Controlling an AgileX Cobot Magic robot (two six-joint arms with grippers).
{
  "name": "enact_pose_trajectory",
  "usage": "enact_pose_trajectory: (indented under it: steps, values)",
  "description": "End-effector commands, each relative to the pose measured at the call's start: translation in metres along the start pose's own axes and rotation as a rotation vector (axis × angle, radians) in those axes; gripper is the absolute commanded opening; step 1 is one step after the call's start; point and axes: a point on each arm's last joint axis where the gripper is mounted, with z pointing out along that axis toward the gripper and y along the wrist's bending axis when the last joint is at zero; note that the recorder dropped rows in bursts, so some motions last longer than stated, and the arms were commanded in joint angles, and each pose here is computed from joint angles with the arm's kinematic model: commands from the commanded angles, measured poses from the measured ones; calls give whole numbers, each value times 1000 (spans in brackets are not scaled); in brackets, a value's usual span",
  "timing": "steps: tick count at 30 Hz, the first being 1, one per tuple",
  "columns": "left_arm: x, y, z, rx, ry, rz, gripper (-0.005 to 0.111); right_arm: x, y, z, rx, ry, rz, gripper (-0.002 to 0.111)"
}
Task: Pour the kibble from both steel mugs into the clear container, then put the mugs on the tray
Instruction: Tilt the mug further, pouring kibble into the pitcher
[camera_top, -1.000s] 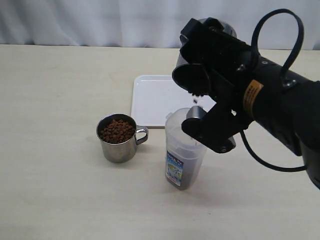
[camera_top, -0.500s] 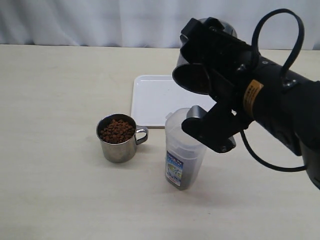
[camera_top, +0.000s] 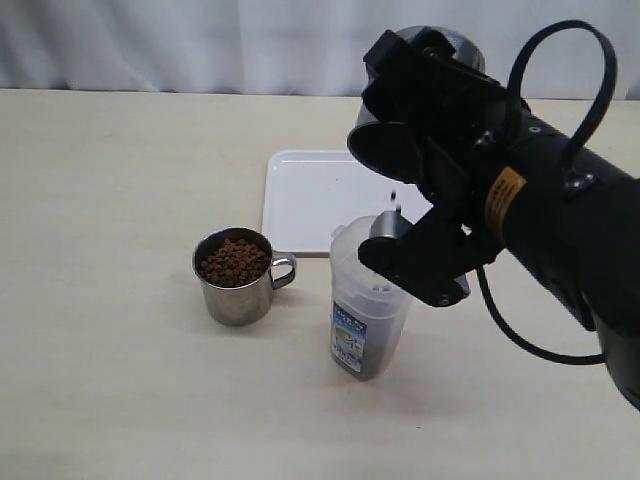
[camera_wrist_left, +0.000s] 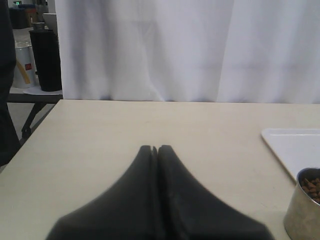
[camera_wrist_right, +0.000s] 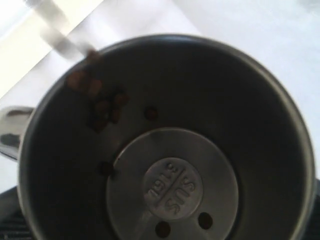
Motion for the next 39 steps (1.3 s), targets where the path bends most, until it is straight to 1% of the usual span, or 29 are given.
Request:
enact_pose_trajectory:
  steps: [1, 6, 13, 24, 28, 34, 39]
  values:
    - [0, -1, 0, 8, -12, 1, 0, 2, 0, -1, 7, 16, -2, 4]
    - [0, -1, 0, 8, -12, 1, 0, 1, 0, -1, 7, 14, -14, 4]
    - [0, -1, 0, 8, -12, 1, 0, 1, 0, -1, 7, 14, -69, 4]
    - [0, -1, 0, 8, -12, 1, 0, 1, 0, -1, 5, 17, -87, 4]
    - [0, -1, 0, 8, -12, 1, 0, -6, -4, -7, 30, -1, -99, 4]
    - [0, -1, 0, 8, -12, 1, 0, 0, -2, -7, 5, 58, -93, 4]
    - [0, -1, 0, 8, -12, 1, 0, -5, -5, -9, 29, 18, -71, 4]
